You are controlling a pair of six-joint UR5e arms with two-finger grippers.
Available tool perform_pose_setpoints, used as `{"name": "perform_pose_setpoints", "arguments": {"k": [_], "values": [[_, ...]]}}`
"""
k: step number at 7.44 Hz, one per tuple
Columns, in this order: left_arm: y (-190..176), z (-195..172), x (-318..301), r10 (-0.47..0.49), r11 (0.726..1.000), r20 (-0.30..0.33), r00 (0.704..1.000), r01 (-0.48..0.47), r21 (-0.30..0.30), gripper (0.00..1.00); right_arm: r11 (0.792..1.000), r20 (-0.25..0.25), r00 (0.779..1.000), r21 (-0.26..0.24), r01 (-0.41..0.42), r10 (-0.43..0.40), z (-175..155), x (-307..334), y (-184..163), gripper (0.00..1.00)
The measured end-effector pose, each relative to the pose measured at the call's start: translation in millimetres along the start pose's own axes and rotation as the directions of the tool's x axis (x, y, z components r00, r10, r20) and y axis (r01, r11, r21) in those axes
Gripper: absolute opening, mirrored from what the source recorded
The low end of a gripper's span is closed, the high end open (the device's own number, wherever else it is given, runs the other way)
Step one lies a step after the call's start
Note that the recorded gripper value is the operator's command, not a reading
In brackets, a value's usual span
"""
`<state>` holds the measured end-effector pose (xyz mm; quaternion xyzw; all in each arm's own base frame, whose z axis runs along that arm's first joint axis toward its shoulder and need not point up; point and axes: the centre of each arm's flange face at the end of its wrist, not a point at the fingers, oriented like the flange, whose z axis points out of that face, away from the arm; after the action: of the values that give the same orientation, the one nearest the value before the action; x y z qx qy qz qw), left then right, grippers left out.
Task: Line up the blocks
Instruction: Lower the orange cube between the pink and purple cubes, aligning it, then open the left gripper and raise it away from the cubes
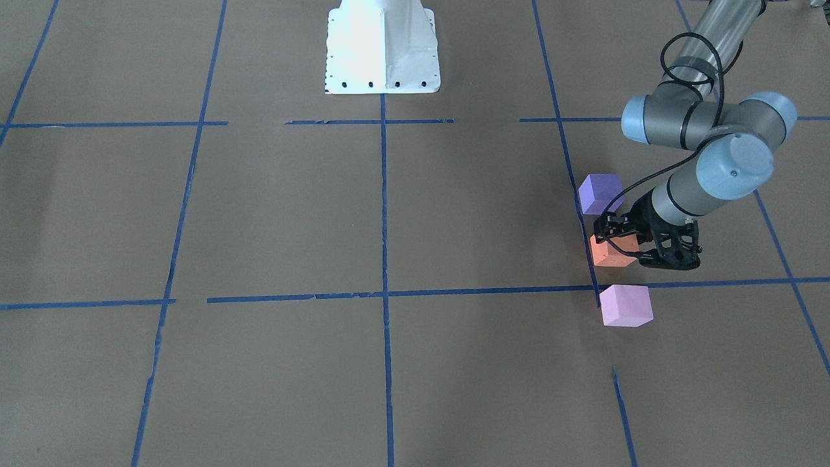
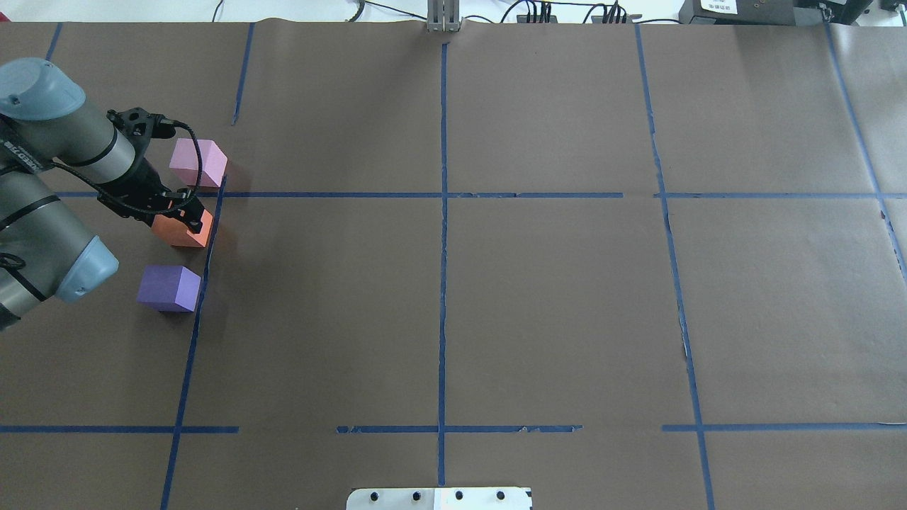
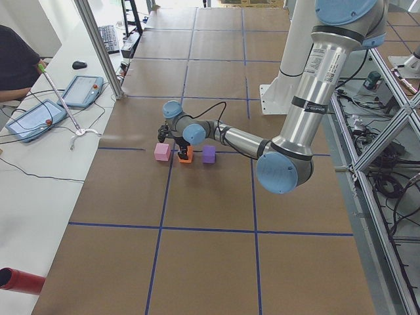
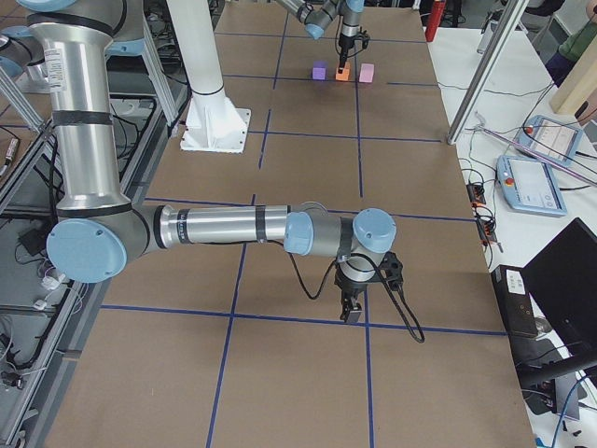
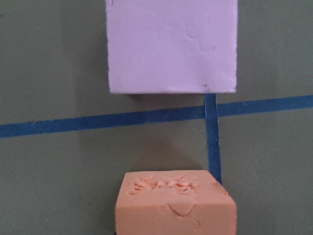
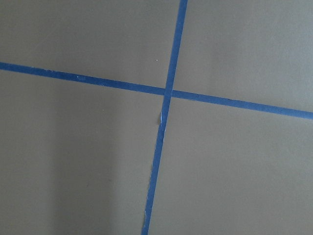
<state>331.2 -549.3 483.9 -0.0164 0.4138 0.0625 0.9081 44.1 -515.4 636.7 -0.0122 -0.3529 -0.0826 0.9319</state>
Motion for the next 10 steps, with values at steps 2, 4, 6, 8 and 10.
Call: {"name": "perform_pose_setpoints", "arguments": {"k": [2,4,6,8,10], "values": [[0,0,0,0.0,1.0,0.001,1.0,0.0,0.0,0.95,1.0,0.0,1.0,0.0,0.0,0.0,0,0,0,1.0],[0,-1,-1,-0.001,1.0,0.003,1.0,0.001,0.001,1.0,1.0,0.0,1.0,0.0,0.0,0.0,0,0,0,1.0],[0,-2,0,-0.003,1.0,0.001,1.0,0.003,0.002,1.0,1.0,0.0,1.0,0.0,0.0,0.0,0,0,0,1.0],[-1,-15,2,-0.014,1.0,-0.008,1.0,0.014,0.017,1.0,1.0,0.0,1.0,0.0,0.0,0.0,0,0,0,1.0],[0,-47,5,-0.022,0.999,-0.04,0.999,0.024,0.046,1.0,1.0,0.0,1.0,0.0,0.0,0.0,0,0,0,1.0]]}}
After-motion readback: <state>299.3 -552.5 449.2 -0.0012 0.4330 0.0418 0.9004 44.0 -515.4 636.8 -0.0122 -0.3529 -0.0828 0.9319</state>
